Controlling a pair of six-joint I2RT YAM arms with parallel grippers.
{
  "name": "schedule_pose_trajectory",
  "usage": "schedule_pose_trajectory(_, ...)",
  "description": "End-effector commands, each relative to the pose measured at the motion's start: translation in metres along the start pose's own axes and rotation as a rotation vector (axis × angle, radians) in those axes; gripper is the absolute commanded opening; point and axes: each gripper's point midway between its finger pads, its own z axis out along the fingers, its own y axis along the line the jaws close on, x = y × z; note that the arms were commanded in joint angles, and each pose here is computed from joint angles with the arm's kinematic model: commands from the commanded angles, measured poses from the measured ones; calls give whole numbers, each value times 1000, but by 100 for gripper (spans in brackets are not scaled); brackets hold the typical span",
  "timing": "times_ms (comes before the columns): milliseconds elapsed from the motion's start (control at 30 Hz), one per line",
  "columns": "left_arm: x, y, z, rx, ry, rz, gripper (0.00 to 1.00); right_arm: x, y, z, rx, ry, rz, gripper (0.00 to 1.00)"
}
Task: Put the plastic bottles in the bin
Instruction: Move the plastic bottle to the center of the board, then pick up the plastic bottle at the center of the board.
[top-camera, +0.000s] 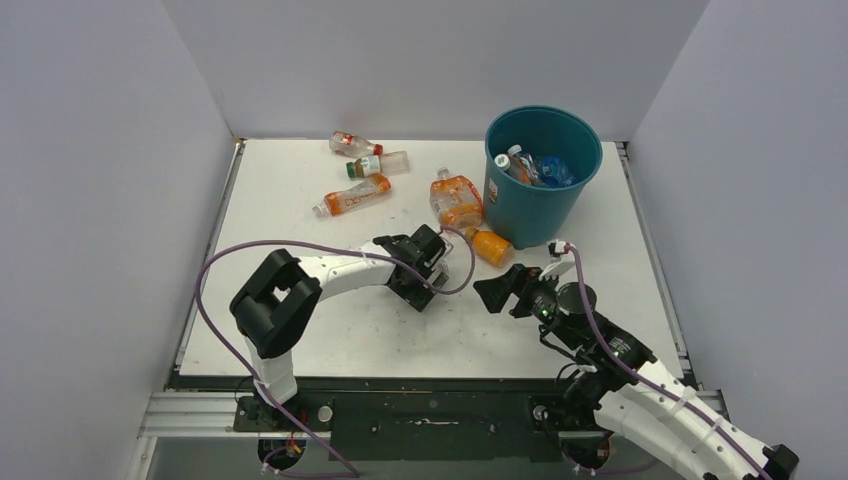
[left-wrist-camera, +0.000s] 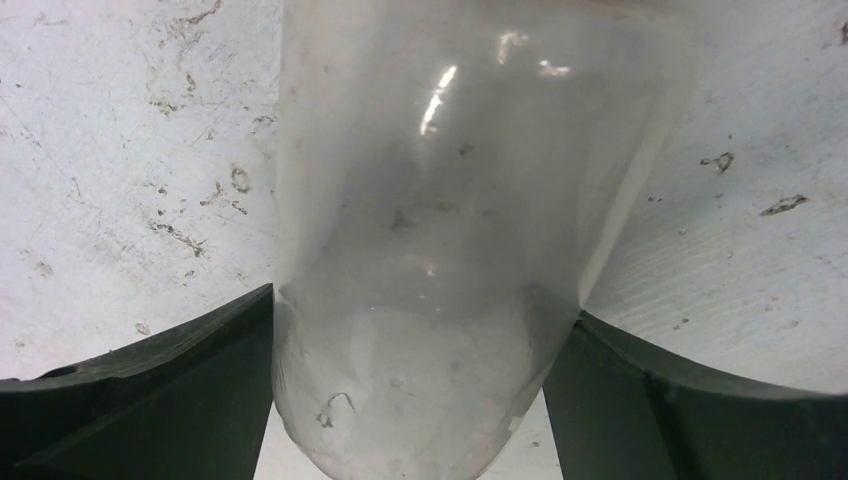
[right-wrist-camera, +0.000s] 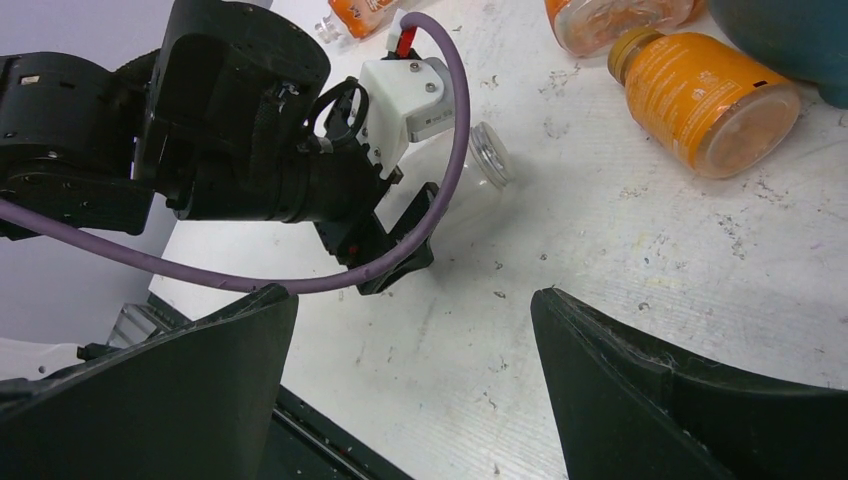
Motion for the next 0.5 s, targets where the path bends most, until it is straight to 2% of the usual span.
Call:
schedule_pose_trajectory(0, -12, -2, -3, -15, -37, 52, 86, -4, 0, -3, 5, -24, 8, 90)
schedule_pose_trajectory(67, -17, -7, -4, -5, -59, 61, 86, -4, 0, -3, 5, -25, 9, 90)
schedule_pose_trajectory(233, -28, -12, -7, 8, -97, 98, 94, -3, 1, -4, 1, -20, 10, 90)
schedule_pose_trajectory(300, -28, -15, -8, 26, -99, 111, 93, -3, 0, -5, 4, -22, 12, 90)
schedule_pose_trajectory(367, -28, -19, -8, 52, -103, 119, 89, -3, -1, -5, 4, -23, 14, 90)
schedule_pose_trajectory(467, -27, -26, -10, 83, -114, 116, 74, -4, 0, -5, 3, -24, 14, 90)
